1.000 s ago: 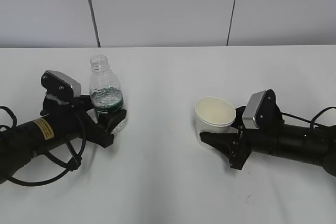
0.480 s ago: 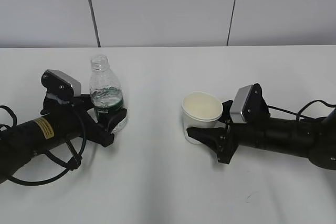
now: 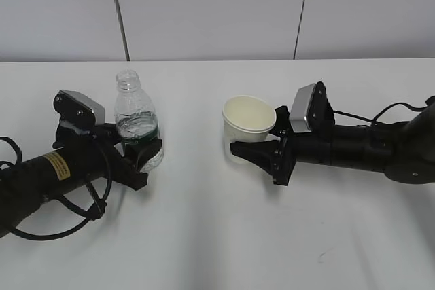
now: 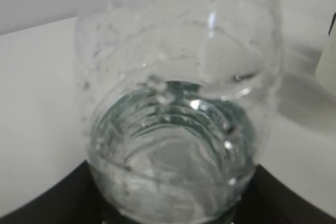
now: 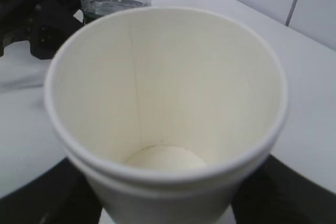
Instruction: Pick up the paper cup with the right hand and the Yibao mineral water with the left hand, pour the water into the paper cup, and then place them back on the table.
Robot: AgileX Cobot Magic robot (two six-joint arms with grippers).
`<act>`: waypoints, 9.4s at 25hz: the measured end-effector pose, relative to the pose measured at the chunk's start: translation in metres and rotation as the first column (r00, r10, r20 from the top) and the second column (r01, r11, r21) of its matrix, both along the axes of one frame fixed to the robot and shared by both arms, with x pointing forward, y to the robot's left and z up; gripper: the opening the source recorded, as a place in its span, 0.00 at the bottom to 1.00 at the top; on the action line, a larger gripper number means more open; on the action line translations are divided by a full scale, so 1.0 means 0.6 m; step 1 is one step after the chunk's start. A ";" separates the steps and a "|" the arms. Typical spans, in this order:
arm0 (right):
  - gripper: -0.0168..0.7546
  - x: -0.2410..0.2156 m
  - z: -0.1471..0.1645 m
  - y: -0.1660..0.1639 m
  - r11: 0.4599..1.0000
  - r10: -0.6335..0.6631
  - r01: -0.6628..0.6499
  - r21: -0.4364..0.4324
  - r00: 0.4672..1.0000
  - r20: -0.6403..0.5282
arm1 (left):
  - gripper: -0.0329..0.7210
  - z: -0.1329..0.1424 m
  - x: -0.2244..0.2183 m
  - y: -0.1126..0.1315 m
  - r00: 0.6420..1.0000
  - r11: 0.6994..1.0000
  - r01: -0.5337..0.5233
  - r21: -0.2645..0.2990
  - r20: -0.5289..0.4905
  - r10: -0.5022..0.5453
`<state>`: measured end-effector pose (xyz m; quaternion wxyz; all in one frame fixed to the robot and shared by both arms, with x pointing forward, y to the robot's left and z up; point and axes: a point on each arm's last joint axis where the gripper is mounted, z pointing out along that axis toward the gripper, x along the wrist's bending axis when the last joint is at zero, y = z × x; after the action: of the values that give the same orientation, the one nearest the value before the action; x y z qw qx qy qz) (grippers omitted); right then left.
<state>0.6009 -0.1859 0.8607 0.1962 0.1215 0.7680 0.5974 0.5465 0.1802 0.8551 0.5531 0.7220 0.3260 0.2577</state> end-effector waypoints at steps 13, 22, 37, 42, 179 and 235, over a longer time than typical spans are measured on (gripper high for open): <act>0.63 -0.001 0.005 0.054 0.982 0.176 -0.178 -0.067 0.983 -0.046 | 0.58 0.007 0.004 0.005 0.997 0.996 -0.014 0.085 0.072 0.008; 0.63 0.014 -0.002 0.070 0.969 0.229 -0.237 -0.071 0.968 -0.106 | 0.58 0.067 0.010 0.007 0.961 0.979 -0.035 0.199 0.277 -0.021; 0.63 0.013 0.029 0.137 0.910 0.396 -0.408 -0.075 0.909 -0.129 | 0.57 0.101 0.030 0.006 0.839 0.888 -0.112 0.446 0.522 -0.157; 0.63 0.023 0.042 0.143 0.901 0.412 -0.425 -0.086 0.900 -0.140 | 0.57 0.105 0.034 0.005 0.790 0.837 -0.145 0.528 0.571 -0.224; 0.63 0.161 0.047 -0.062 0.979 -0.135 0.119 -0.163 0.987 -0.090 | 0.54 0.052 0.006 -0.032 0.992 0.996 -0.083 -0.015 0.093 0.084; 0.88 0.171 -0.032 -0.162 0.961 -0.274 0.265 -0.075 0.945 -0.178 | 0.69 0.003 -0.071 0.018 0.995 0.998 0.060 0.029 -0.076 -0.057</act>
<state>0.7034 -0.2833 0.8416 0.2060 0.2758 0.7740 0.5315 0.5041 0.1911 0.8569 0.5365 0.7490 0.3211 0.2193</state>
